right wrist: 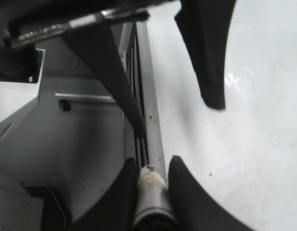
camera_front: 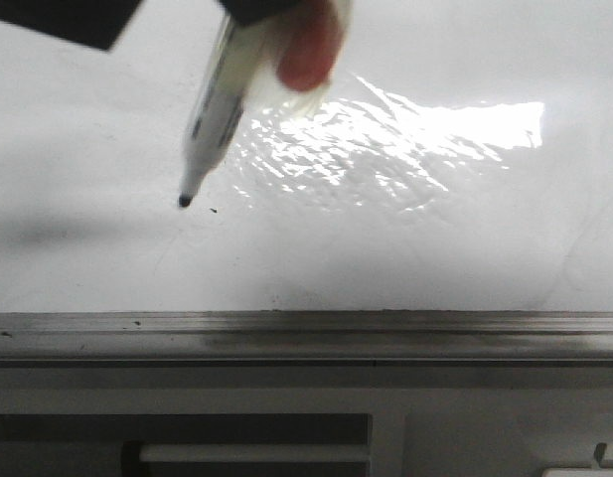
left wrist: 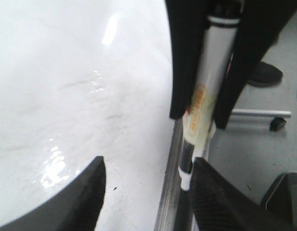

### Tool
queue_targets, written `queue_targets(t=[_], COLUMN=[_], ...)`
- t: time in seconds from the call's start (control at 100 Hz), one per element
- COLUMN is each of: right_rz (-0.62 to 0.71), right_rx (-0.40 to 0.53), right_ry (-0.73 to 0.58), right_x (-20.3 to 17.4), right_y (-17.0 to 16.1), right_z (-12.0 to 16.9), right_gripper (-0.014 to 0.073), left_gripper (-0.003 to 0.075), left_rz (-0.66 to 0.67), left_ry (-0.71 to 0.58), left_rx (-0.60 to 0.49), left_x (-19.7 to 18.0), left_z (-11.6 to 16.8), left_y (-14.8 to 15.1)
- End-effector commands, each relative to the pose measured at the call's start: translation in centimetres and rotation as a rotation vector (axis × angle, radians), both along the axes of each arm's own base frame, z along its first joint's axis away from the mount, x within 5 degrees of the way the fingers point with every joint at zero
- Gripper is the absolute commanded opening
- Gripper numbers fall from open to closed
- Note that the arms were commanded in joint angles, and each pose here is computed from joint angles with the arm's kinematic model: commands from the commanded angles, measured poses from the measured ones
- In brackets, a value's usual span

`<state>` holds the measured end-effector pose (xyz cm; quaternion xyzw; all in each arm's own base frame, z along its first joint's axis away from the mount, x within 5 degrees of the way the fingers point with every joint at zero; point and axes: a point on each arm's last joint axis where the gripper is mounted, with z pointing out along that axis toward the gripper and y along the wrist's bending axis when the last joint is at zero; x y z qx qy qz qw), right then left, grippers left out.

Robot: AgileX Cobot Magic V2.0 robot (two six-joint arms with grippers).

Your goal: Write number 9 on whiteboard

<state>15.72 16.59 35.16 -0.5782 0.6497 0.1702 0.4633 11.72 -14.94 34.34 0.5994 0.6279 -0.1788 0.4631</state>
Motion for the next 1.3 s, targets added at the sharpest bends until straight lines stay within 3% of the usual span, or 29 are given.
queue_targets(t=[0.0,0.09,0.17,0.36,0.48,0.68,0.89,1.11,1.29], right_rz=[-0.058,-0.13,-0.209,-0.308,-0.394,-0.384,-0.434,-0.499,-0.507], right_rx=[-0.031,-0.143,-0.145,0.07,0.164,0.343,0.305,0.257,0.221], right_ry=[-0.005,0.069,0.091,-0.094,-0.212,-0.41,-0.396,-0.369,-0.335], right_x=[0.1,0.1,0.0,-1.4,-2.0,-2.2,0.3,2.1,2.7], right_y=[-1.0,-1.9,-2.6,-4.5,-6.0,-6.1,-5.5,-6.0,-5.8], right_z=[3.5,5.2,6.4,7.4,4.8,0.7,-0.6,-1.7,-2.5], right_gripper=[-0.0067,-0.0064,-0.0042,-0.0037,-0.0037,-0.004,-0.004,-0.004,-0.004], left_gripper=[0.0459,0.0438,0.0379,0.0233,0.0183,0.0153,0.0149,-0.0021,-0.002], left_rz=[0.076,0.147,0.226,0.448,0.553,0.576,0.575,0.575,0.576], left_ry=[-0.019,-0.019,-0.028,-0.03,-0.006,0.036,0.05,0.05,0.053], left_rx=[-0.133,-0.187,-0.238,-0.404,-0.522,-0.57,-0.589,-0.589,-0.587], left_x=[-0.8,-1.5,-2.0,-2.6,-3.2,-3.5,-3.5,-3.5,-3.5], left_z=[2.7,3.4,3.5,2.6,2.2,1.5,1.5,1.5,1.4], left_y=[1.6,3.3,4.7,7.4,8.6,8.8,8.8,8.8,8.8])
